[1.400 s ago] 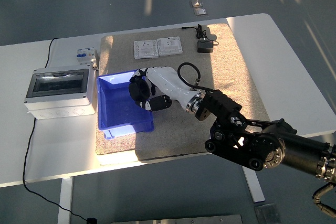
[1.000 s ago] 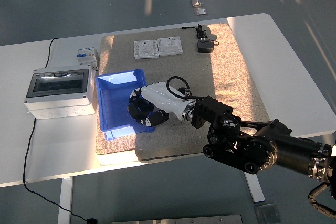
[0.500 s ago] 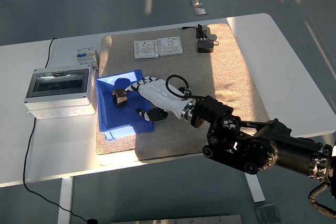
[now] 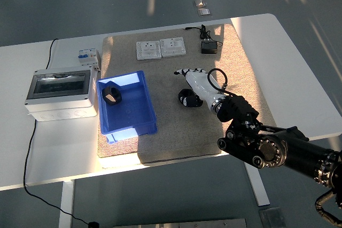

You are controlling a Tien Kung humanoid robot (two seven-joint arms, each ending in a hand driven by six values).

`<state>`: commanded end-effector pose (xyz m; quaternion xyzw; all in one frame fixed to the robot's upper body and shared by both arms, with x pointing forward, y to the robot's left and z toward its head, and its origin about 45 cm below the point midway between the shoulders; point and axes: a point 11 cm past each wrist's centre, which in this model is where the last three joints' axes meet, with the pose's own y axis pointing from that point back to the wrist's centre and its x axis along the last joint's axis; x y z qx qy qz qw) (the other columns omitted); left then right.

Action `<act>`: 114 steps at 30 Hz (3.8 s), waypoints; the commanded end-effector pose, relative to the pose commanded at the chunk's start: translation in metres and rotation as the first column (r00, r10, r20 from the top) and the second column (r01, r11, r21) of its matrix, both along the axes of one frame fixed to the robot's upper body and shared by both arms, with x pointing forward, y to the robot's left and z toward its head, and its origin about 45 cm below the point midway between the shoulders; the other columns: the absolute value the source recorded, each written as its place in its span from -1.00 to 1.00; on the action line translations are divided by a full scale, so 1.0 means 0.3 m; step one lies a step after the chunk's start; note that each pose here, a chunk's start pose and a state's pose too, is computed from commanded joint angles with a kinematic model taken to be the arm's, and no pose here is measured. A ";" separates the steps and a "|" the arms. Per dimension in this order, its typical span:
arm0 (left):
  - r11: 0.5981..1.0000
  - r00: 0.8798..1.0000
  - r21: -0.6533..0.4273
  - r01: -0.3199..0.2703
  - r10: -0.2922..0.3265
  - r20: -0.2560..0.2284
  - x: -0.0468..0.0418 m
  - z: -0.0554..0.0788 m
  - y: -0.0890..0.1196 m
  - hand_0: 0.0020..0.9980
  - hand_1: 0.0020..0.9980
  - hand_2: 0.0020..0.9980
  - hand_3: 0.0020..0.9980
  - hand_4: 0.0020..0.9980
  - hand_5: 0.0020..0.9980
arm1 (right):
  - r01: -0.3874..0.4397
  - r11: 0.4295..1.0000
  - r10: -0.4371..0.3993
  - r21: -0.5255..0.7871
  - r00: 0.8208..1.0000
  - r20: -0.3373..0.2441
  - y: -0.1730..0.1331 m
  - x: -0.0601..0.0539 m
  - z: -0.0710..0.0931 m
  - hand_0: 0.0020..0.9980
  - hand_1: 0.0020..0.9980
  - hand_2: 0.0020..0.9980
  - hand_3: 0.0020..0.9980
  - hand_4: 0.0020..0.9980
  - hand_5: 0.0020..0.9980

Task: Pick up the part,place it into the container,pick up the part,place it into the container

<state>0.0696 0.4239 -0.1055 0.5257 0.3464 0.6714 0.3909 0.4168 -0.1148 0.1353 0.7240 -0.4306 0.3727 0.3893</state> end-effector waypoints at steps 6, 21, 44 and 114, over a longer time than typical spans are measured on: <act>1.000 1.000 0.000 0.001 -0.001 0.000 -0.001 0.000 -0.001 0.35 0.32 0.48 0.46 0.51 0.60 | 0.048 0.998 -0.047 0.046 0.998 -0.032 -0.036 0.006 -0.023 0.95 0.70 0.78 0.76 0.58 -0.45; 1.000 1.000 0.001 0.005 -0.005 -0.001 -0.001 0.000 0.001 0.35 0.32 0.48 0.46 0.51 0.60 | 0.054 0.986 -0.055 0.156 0.998 0.001 -0.025 -0.002 -0.006 0.86 0.25 0.60 0.74 0.67 -0.25; 1.000 1.000 0.005 0.015 -0.015 -0.003 0.000 0.002 0.006 0.35 0.32 0.48 0.45 0.50 0.61 | -0.035 0.998 0.036 -0.058 0.999 0.022 0.004 -0.038 -0.040 0.71 -0.04 0.30 0.58 0.27 -0.79; 1.000 1.000 0.011 0.021 -0.021 -0.001 0.004 0.005 0.012 0.35 0.32 0.48 0.44 0.48 0.63 | -0.300 0.930 0.257 0.211 0.944 0.207 0.184 -0.121 0.208 1.00 0.89 0.85 0.89 0.19 -0.64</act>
